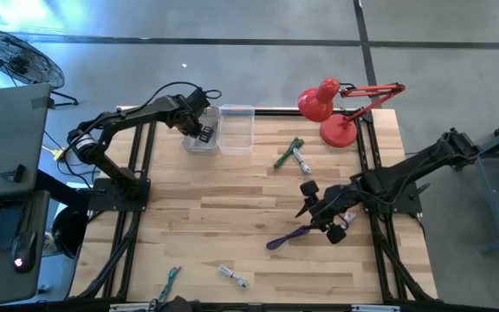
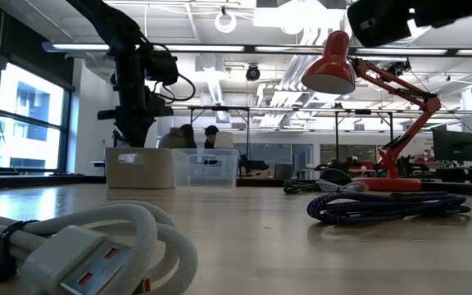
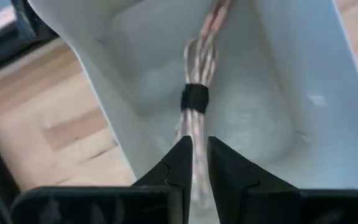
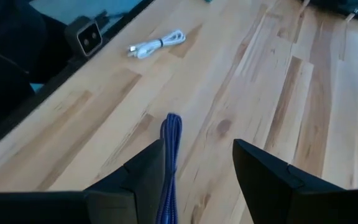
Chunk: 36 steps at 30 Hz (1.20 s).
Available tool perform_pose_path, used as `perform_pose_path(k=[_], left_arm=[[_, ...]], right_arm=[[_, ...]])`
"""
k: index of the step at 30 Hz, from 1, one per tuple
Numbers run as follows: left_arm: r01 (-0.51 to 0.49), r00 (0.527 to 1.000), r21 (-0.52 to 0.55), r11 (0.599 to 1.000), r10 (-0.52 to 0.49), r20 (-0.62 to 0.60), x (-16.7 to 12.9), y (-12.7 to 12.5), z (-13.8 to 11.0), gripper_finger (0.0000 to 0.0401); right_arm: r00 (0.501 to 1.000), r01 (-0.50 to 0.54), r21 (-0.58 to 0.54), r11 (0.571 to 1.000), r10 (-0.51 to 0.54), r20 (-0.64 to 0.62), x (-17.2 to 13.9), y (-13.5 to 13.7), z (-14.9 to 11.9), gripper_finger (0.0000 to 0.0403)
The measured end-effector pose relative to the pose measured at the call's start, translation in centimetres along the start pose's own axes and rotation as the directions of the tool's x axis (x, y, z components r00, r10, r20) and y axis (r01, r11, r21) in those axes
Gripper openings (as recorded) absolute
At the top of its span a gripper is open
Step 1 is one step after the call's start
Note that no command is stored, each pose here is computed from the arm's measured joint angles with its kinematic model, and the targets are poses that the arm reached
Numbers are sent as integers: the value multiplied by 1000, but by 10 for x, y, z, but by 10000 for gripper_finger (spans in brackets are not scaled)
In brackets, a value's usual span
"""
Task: Pick & Place USB Port
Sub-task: Put the light pink patterned charger cable into the gray bin, then put the light purple charger cable into the transparent bin
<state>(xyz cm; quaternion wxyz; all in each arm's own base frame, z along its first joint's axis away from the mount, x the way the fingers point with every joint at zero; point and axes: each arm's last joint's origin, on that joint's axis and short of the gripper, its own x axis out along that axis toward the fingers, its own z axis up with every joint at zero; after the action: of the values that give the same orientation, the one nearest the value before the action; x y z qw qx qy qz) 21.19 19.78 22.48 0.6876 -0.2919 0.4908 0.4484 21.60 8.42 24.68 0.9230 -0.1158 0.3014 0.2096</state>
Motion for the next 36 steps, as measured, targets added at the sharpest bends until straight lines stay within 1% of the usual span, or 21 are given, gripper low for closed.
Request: perform_pose_path(k=[2, 5, 8, 10, 12, 13, 15, 17, 19, 22, 25, 27, 29, 31, 33, 36], left_arm=[[-21, 999, 4, 1000, 21, 39, -3, 1, 6, 61], [-5, 990, 42, 999, -1, 138, -14, -1, 21, 73], [38, 975, 154, 987, -71, 210, -33, -6, 36, 81], [74, 955, 253, 965, -141, 260, -50, -9, 48, 83], [108, 930, 375, 921, -227, 290, -69, -12, 59, 83], [128, 912, 437, 890, -279, 300, -79, -14, 63, 83], [140, 885, 560, 817, -356, 299, -99, -20, 66, 83], [114, 878, 666, 737, -389, 279, -115, -26, 65, 83], [88, 889, 739, 668, -387, 244, -126, -32, 60, 83], [66, 917, 820, 569, -358, 175, -135, -38, 49, 83], [67, 956, 860, 506, -280, 91, -134, -40, 36, 83], [62, 973, 878, 474, -224, 52, -129, -42, 28, 83], [54, 983, 899, 435, -182, 29, -121, -45, 22, 83], [49, 985, 912, 407, -172, 24, -112, -47, 19, 83], [51, 984, 921, 386, -179, 21, -102, -48, 18, 83], [62, 981, 936, 347, -195, 7, -88, -50, 14, 83]], right_arm=[[1000, 7, -1, 1000, -7, -8, 2, 0, -3, 181], [999, 41, -3, 999, -41, 1, 2, -1, -3, 181], [998, 57, -7, 998, -56, 16, 2, -1, -2, 181], [998, 58, -24, 998, -57, 26, 2, -2, -1, 181], [998, 60, -41, 997, -59, 30, 2, -2, 0, 181], [998, 64, -57, 996, -63, 29, 2, -2, 0, 181], [996, 86, -112, 990, -84, 25, 2, -2, -1, 181], [993, 117, -171, 978, -118, 1, 2, -3, -3, 181], [982, 176, -198, 964, -187, -36, 2, -5, -6, 181], [934, 310, -186, 933, -335, -123, 0, -8, -13, 181], [861, 427, -123, 896, -444, -247, -5, -11, -22, 181], [821, 475, -54, 878, -465, -332, -12, -11, -23, 181], [795, 504, 24, 863, -453, -404, -20, -11, -23, 181], [792, 490, 85, 868, -402, -460, -27, -9, -21, 181], [809, 436, 119, 892, -330, -486, -33, -4, -17, 181], [846, 299, 121, 947, -205, -492, -38, 6, -9, 181]])
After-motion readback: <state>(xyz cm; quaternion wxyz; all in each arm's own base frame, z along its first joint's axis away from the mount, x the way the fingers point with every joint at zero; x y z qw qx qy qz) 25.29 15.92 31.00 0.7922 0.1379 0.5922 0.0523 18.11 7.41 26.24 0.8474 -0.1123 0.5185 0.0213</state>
